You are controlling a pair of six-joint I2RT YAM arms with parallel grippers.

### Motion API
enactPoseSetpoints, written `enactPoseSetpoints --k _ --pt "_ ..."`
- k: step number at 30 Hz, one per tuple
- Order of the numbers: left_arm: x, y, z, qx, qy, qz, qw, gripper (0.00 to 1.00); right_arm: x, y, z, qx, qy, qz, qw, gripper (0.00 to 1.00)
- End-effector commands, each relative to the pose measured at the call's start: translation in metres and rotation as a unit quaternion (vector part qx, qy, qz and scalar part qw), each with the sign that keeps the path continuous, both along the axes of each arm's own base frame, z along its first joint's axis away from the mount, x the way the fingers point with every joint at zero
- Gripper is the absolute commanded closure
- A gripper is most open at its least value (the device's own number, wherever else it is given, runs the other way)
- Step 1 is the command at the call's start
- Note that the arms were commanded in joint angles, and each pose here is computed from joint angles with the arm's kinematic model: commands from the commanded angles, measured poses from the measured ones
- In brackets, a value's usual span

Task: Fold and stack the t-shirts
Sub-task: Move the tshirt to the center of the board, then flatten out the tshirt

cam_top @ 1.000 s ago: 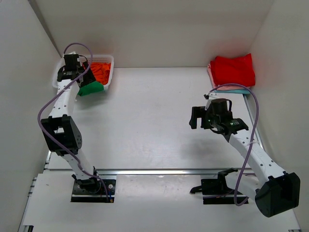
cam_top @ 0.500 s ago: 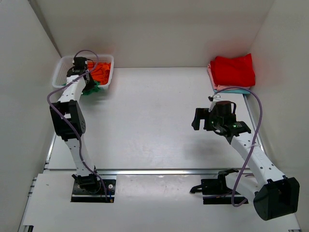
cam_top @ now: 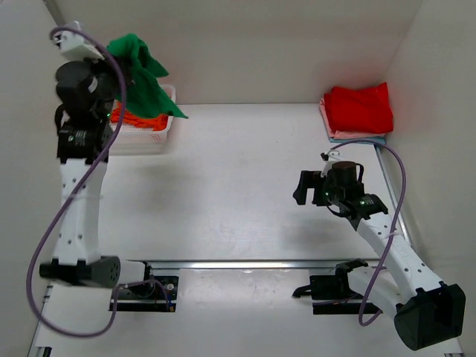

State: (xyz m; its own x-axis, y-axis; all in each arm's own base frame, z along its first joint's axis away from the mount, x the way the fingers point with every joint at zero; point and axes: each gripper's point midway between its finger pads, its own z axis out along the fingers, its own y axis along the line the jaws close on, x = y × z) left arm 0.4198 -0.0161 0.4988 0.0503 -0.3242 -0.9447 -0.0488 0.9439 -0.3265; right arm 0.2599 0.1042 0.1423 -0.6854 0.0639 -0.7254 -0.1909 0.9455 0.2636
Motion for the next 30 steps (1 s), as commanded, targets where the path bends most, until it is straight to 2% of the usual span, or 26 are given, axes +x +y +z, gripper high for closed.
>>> enactPoseSetpoints --k 1,5,7,10,11,12,13,14,15,16,17,18,19,20,22,23,25,28,30 --pt "-0.035 -0.041 0.021 -0.030 -0.029 -0.099 0.994 1.00 0.005 -0.002 0.008 0.016 -0.023 -0.009 1.000 0.00" --pt "-0.065 -0.086 -0.011 -0.098 -0.009 -0.217 0.971 1.00 0.006 -0.005 0.015 0.032 -0.029 -0.012 0.999 0.01" --pt "-0.059 -0.094 -0.042 -0.122 0.021 -0.227 0.966 1.00 0.005 -0.003 0.016 0.064 -0.019 -0.011 0.998 0.00" --pt "-0.027 -0.101 -0.146 -0.147 0.141 -0.208 0.957 0.98 0.010 0.001 0.019 0.071 -0.024 -0.015 0.997 0.01" --pt "-0.016 -0.111 -0.183 -0.157 0.187 -0.227 0.943 0.57 0.010 0.008 0.023 0.074 -0.032 -0.007 0.997 0.01" --pt "-0.007 -0.114 -0.227 -0.168 0.241 -0.233 0.927 0.25 0.008 0.017 0.022 0.080 -0.030 0.008 0.996 0.01" --pt "-0.011 -0.126 -0.244 -0.180 0.269 -0.262 0.909 0.16 0.010 0.022 0.022 0.083 -0.033 0.012 0.996 0.08" --pt "-0.014 -0.137 -0.265 -0.186 0.294 -0.280 0.895 0.17 0.007 0.034 0.023 0.087 -0.036 0.033 0.995 0.17" --pt "-0.019 -0.145 -0.279 -0.184 0.301 -0.286 0.891 0.18 0.006 0.037 0.019 0.086 -0.033 0.035 0.995 0.37" --pt "-0.025 -0.146 -0.280 -0.182 0.290 -0.283 0.896 0.26 0.005 0.047 0.018 0.090 -0.032 0.047 0.994 0.73" --pt "-0.030 -0.149 -0.280 -0.178 0.285 -0.286 0.897 0.44 0.003 0.054 0.016 0.089 -0.030 0.055 0.994 1.00" --pt "-0.035 -0.151 -0.275 -0.172 0.274 -0.288 0.901 0.63 0.001 0.057 0.014 0.091 -0.026 0.058 0.994 1.00" --pt "-0.044 -0.155 -0.281 -0.161 0.283 -0.295 0.898 0.94 0.001 0.061 0.010 0.091 -0.024 0.066 0.993 1.00" --pt "-0.049 -0.155 -0.277 -0.154 0.278 -0.297 0.900 1.00 0.000 0.062 0.009 0.090 -0.023 0.067 0.993 1.00" --pt "-0.075 -0.164 -0.294 -0.125 0.309 -0.315 0.889 1.00 -0.001 0.063 0.004 0.089 -0.018 0.071 0.993 1.00" --pt "-0.086 -0.166 -0.298 -0.108 0.313 -0.318 0.888 0.90 0.000 0.062 0.002 0.092 -0.018 0.068 0.993 1.00" --pt "-0.113 -0.170 -0.325 -0.075 0.344 -0.311 0.883 0.47 0.000 0.064 0.002 0.097 -0.021 0.071 0.992 1.00" --pt "-0.149 -0.175 -0.360 -0.050 0.379 -0.307 0.871 0.43 0.001 0.062 -0.003 0.103 -0.020 0.069 0.992 1.00" --pt "-0.158 -0.168 -0.380 -0.036 0.394 -0.293 0.871 0.47 0.001 0.063 -0.003 0.106 -0.021 0.071 0.992 1.00"
